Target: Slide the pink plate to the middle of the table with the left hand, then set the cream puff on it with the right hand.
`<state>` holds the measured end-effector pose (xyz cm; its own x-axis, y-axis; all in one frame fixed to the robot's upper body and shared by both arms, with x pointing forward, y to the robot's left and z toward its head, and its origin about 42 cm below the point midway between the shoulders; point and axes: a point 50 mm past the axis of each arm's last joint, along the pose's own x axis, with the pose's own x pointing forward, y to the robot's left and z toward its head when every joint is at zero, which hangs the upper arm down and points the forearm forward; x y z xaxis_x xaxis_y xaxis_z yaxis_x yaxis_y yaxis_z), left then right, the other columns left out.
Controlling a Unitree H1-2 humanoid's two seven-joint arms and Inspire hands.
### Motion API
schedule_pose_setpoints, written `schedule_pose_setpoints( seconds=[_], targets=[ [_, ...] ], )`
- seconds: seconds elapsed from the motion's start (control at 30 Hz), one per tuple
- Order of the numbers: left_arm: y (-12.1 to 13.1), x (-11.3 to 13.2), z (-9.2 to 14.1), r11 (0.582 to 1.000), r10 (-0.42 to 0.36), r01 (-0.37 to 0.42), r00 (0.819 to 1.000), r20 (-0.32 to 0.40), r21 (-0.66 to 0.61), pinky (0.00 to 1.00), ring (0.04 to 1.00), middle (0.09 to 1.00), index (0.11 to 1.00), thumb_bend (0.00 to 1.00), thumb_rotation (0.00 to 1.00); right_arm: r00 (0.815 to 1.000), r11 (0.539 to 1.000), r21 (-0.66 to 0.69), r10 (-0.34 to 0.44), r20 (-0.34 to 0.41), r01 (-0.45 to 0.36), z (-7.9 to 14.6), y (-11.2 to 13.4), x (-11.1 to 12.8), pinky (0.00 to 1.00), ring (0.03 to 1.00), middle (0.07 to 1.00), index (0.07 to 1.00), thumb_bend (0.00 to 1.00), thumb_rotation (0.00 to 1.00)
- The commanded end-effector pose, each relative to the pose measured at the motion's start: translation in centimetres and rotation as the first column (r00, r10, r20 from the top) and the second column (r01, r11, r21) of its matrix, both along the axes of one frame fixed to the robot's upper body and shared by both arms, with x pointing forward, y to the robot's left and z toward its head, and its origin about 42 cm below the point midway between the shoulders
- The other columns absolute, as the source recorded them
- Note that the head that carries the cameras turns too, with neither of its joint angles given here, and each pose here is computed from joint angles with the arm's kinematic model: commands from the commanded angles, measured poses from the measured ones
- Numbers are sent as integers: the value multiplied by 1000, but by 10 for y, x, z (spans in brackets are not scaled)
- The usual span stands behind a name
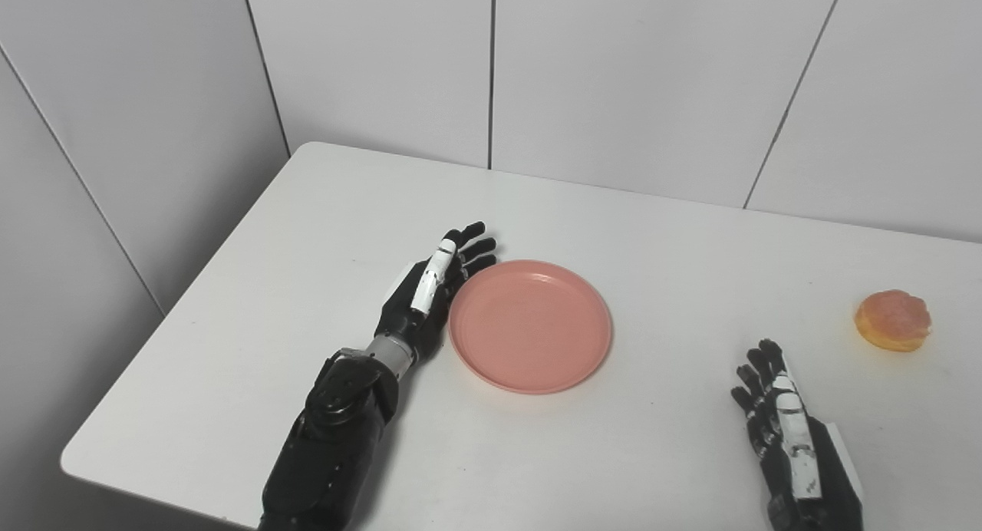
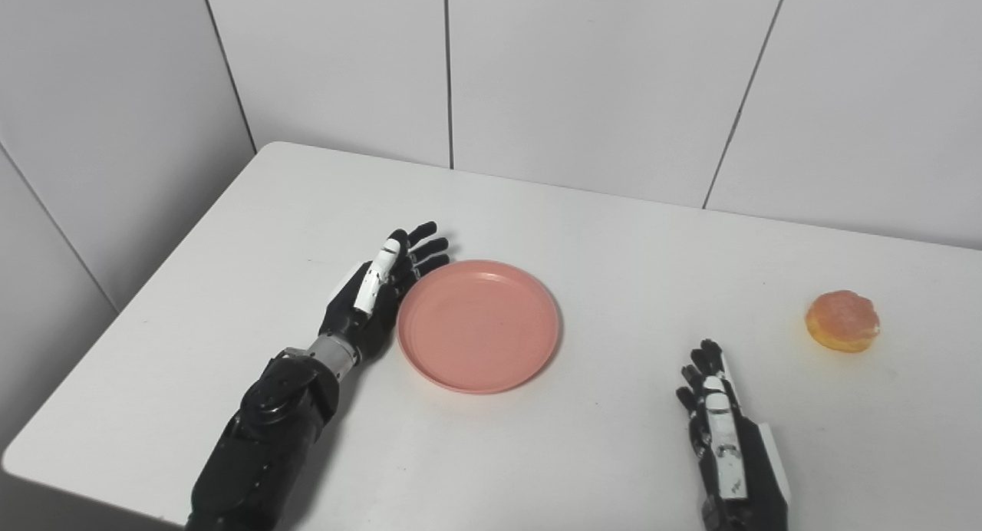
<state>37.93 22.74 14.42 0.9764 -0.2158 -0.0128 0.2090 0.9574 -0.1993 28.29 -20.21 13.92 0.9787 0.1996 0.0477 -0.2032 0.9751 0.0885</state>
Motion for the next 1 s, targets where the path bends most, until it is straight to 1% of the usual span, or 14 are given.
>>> schedule_pose_setpoints(
  seconds=[0.0, 0.17, 0.33, 0.57, 0.73, 0.97],
  targets=[
    [-15, -2, 4, 998, -64, 64, 998, -4, -19, 908, 898, 901, 888, 394, 1000, 998, 1000, 11, 2, 59, -3, 17, 5, 5, 1000, 1000, 1000, 1000, 292, 1000],
    [-31, -8, 5, 996, -92, 92, 996, -9, -18, 893, 892, 897, 887, 394, 1000, 998, 1000, 21, -1, 58, 0, 18, 7, 5, 1000, 1000, 1000, 1000, 306, 1000],
    [-45, -15, 8, 992, -122, 121, 992, -26, -35, 916, 898, 899, 895, 407, 1000, 998, 1000, 15, -4, 61, 3, 20, 10, 5, 1000, 1000, 1000, 1000, 306, 1000],
    [-63, -24, 13, 988, -149, 148, 989, -25, -51, 925, 896, 897, 897, 410, 1000, 998, 1000, 21, 3, 64, -5, 20, 13, 6, 1000, 1000, 1000, 1000, 295, 1000],
    [-65, -27, 13, 987, -156, 155, 987, -29, -42, 931, 902, 904, 900, 414, 1000, 998, 1000, 7, -3, 64, 3, 20, 17, 6, 1000, 1000, 1000, 1000, 300, 1000],
    [-60, -25, 11, 988, -146, 145, 989, -24, -48, 943, 912, 912, 906, 421, 1000, 998, 1000, 20, -11, 67, 10, 20, 19, 8, 1000, 1000, 1000, 1000, 304, 1000]
  ],
)
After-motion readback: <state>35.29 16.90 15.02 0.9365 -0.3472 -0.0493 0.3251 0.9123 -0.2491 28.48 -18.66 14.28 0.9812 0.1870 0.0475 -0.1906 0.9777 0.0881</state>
